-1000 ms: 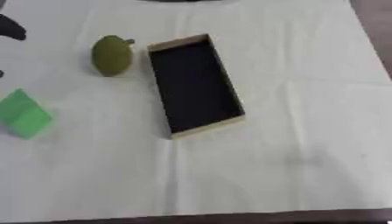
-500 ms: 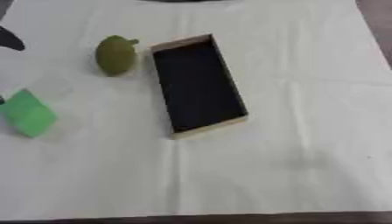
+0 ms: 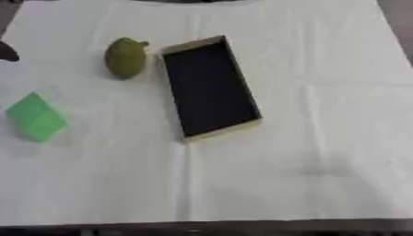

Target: Pick up objects on the table and place them in the box.

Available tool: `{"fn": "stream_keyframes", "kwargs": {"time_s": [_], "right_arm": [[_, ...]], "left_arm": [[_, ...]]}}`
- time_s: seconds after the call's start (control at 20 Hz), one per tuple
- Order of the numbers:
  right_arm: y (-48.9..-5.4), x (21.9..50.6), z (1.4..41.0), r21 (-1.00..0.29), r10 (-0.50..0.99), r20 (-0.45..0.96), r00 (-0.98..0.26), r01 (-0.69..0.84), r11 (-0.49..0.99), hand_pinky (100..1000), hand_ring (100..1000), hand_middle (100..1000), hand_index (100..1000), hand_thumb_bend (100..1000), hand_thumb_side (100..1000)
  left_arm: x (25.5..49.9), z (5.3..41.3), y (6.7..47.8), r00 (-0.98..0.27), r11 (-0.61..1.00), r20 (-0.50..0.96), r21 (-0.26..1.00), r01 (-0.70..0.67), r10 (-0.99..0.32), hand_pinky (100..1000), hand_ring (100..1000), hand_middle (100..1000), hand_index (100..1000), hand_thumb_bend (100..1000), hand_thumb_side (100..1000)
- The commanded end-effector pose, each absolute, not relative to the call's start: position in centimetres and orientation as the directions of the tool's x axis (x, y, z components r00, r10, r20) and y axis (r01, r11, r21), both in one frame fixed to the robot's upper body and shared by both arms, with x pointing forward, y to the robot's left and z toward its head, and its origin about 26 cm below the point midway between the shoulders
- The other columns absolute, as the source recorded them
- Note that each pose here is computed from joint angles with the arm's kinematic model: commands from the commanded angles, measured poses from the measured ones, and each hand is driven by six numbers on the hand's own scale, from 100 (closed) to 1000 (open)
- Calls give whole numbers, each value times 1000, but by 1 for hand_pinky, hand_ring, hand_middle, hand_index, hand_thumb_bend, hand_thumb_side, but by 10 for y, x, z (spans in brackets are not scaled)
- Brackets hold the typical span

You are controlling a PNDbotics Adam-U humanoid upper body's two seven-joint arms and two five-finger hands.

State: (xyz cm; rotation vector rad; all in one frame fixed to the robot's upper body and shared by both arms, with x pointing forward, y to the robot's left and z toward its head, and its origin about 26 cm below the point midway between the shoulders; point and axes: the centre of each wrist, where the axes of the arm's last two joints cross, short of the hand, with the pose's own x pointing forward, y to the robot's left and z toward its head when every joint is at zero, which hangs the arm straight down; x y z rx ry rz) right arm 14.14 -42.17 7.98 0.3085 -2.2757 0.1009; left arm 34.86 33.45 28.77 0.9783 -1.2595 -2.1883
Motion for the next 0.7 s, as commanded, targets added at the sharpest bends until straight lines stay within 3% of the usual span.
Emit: {"fn": "stream_keyframes", "kwargs": {"time_s": [0.05, 0.4, 0.7], "right_arm": [[-421, 141, 84, -383, -46, 541, -840, -295, 875, 1000, 1000, 658, 978, 100, 470], [-417, 140, 80, -399, -35, 555, -831, -303, 866, 1000, 1000, 650, 983, 100, 470], [-412, 141, 76, -414, -30, 567, -823, -317, 853, 1000, 1000, 647, 986, 100, 470]], "left_arm": [[349, 298, 341, -699, -617, -427, 786, 26, -574, 953, 943, 885, 994, 663, 329], [352, 295, 337, -726, -626, -444, 779, -24, -525, 941, 930, 875, 986, 696, 349], [355, 290, 335, -744, -583, -438, 808, -80, -504, 937, 914, 844, 982, 649, 339]]}}
